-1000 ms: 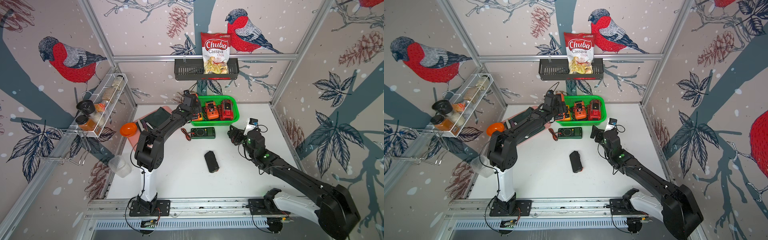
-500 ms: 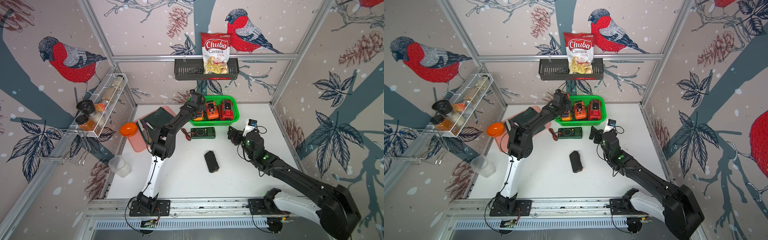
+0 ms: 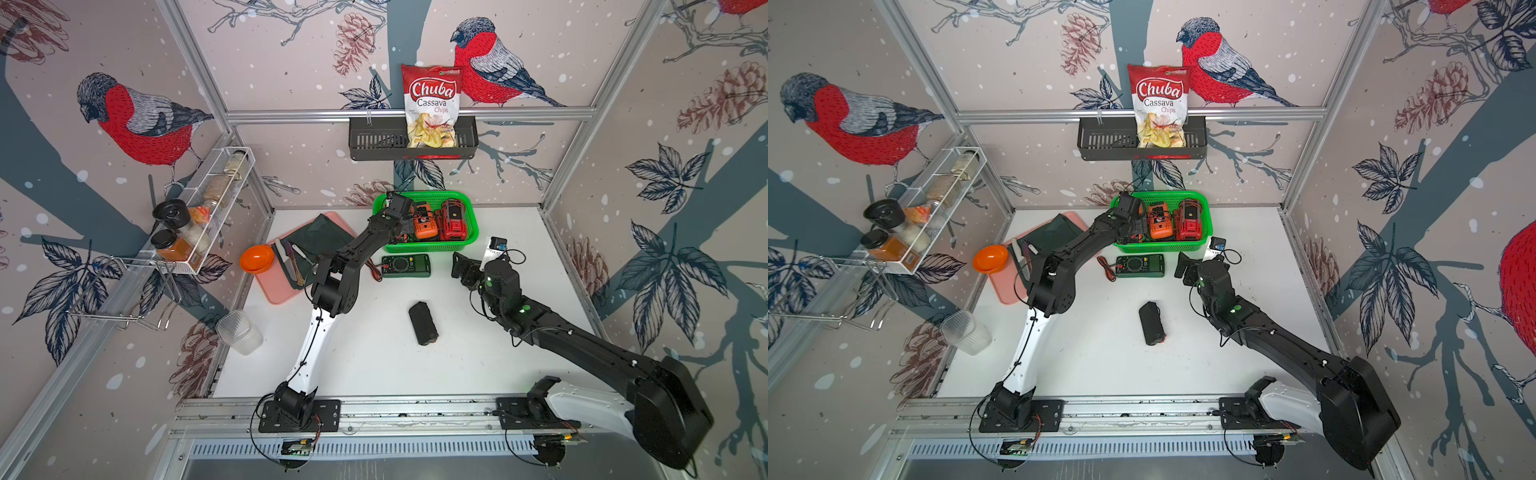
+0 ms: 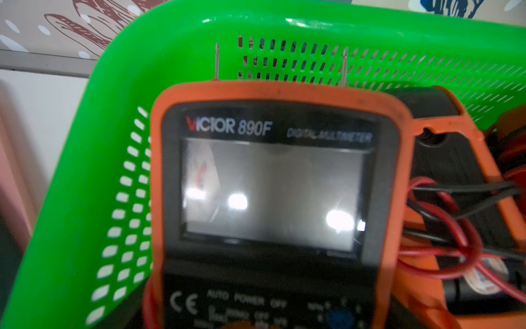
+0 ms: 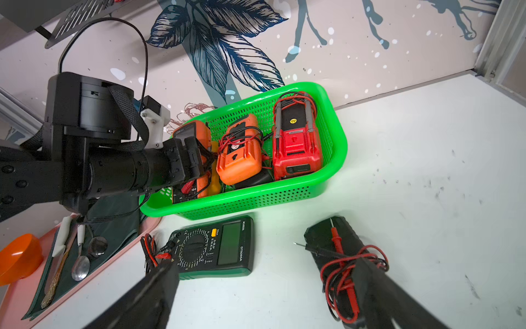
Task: Put the multimeter into the basket
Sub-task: Place the multimeter in the basket.
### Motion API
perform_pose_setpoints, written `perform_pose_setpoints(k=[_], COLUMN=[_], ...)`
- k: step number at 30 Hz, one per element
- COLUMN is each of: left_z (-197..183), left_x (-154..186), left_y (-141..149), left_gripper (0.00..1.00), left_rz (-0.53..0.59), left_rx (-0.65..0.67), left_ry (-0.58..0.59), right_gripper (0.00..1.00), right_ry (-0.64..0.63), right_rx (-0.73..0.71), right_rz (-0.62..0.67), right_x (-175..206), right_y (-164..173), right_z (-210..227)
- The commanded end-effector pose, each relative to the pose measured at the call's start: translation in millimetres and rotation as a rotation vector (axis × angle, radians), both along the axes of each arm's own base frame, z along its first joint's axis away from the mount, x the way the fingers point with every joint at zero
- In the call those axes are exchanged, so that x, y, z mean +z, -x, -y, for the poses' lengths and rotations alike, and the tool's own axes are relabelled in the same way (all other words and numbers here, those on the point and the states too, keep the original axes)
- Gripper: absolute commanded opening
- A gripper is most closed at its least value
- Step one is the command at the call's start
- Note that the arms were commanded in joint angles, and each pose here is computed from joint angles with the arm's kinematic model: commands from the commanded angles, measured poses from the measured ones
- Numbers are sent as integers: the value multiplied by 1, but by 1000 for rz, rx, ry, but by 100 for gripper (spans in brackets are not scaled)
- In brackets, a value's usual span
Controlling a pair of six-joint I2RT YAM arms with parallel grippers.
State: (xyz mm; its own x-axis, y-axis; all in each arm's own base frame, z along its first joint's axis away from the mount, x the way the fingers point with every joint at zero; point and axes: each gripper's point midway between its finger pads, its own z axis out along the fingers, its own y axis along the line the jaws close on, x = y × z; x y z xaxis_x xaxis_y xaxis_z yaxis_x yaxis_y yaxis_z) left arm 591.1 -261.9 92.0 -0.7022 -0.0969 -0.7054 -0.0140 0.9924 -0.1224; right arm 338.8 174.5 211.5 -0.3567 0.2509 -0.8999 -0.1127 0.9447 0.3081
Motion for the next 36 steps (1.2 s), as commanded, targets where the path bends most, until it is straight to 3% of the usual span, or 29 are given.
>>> perform_pose_setpoints(k=[1, 7, 9, 11, 13, 17, 19, 27, 36], left_z=[-7, -11, -11, -10, -8, -3, -2, 1, -4], left_x=[-3, -8, -7, -6, -3, 11, 19, 56, 97], left_y=[5, 12, 14, 14, 13, 12, 13, 21, 54], left_gripper=[2, 10, 26, 54, 73, 94, 98, 98, 98], left_rz=[-22, -54, -58, -55, -50, -30, -20, 11, 69], left_rx=[10, 21, 22, 21, 15, 5, 0, -23, -40], left_ry=[-55, -76, -75, -68, -56, -29, -19, 13, 40], right_gripper=[100, 100, 100, 100, 100, 100, 100, 100, 97], right_ry=[16, 39, 41, 41, 34, 22, 15, -21, 27], right_rx=[-44, -104, -117, -124, -121, -108, -102, -62, -35], right_rz=[-18, -39, -45, -63, -87, -142, -167, -245, -297], right_x=[-3, -6, -6, -8, -11, -21, -26, -42, -56], right_y=[-2, -4, -5, -7, -11, -17, -20, -22, -21], right_z=[6, 17, 20, 23, 25, 32, 35, 48, 54])
